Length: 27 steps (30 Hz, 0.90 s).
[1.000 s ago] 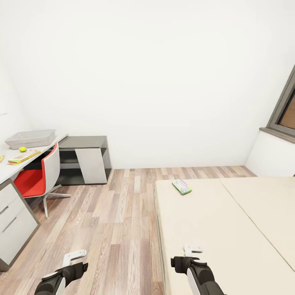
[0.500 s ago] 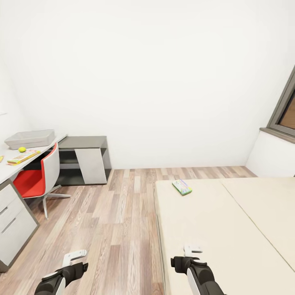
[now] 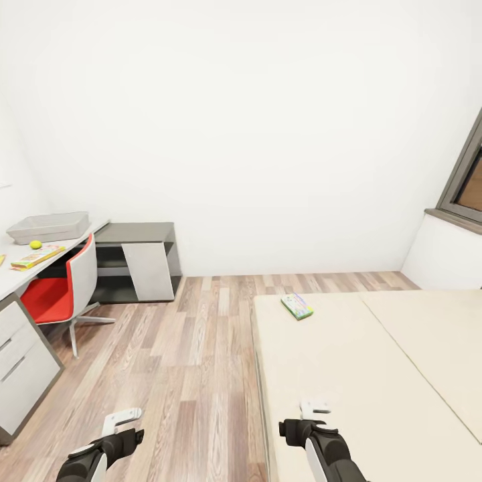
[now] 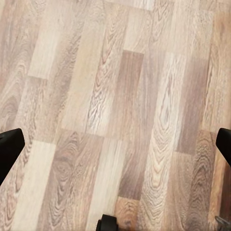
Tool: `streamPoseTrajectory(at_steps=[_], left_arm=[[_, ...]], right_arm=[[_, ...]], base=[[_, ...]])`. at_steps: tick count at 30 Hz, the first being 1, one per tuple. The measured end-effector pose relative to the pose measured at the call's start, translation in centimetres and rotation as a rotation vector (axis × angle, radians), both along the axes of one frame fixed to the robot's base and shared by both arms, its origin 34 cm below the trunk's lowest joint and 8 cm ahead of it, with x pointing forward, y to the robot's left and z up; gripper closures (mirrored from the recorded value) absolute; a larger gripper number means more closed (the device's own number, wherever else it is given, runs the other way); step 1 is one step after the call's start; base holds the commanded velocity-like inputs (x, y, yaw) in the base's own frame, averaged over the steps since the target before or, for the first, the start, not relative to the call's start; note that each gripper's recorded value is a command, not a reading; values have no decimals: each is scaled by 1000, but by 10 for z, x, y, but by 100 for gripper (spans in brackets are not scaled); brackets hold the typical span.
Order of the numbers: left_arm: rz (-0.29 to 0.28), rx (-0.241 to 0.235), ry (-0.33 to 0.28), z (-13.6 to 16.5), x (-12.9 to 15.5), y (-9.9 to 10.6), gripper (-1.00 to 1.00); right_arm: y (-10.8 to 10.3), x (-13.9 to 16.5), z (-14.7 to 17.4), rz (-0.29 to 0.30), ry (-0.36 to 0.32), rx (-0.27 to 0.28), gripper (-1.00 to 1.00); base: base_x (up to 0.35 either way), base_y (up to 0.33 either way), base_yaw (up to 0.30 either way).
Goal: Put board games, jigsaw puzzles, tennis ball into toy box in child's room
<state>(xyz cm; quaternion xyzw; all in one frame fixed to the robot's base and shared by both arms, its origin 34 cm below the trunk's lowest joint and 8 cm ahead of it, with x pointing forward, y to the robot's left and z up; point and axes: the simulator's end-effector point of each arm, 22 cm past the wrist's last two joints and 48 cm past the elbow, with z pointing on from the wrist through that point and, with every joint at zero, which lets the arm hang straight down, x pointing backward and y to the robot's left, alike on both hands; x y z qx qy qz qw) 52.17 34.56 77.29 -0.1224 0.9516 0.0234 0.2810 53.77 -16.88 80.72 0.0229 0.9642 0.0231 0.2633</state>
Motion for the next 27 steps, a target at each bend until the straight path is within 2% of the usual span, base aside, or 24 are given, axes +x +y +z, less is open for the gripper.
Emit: streamPoseTrajectory(at_steps=[9,27], left_arm=[[0,0,0,0,0,0,-100],[0,0,0,0,0,0,-100]], right_arm=[[1,0,0,2,-1,-1,-100],[4,0,1,13,-2,-3,-100]], base=[[0,-163,95],[0,-12,17]])
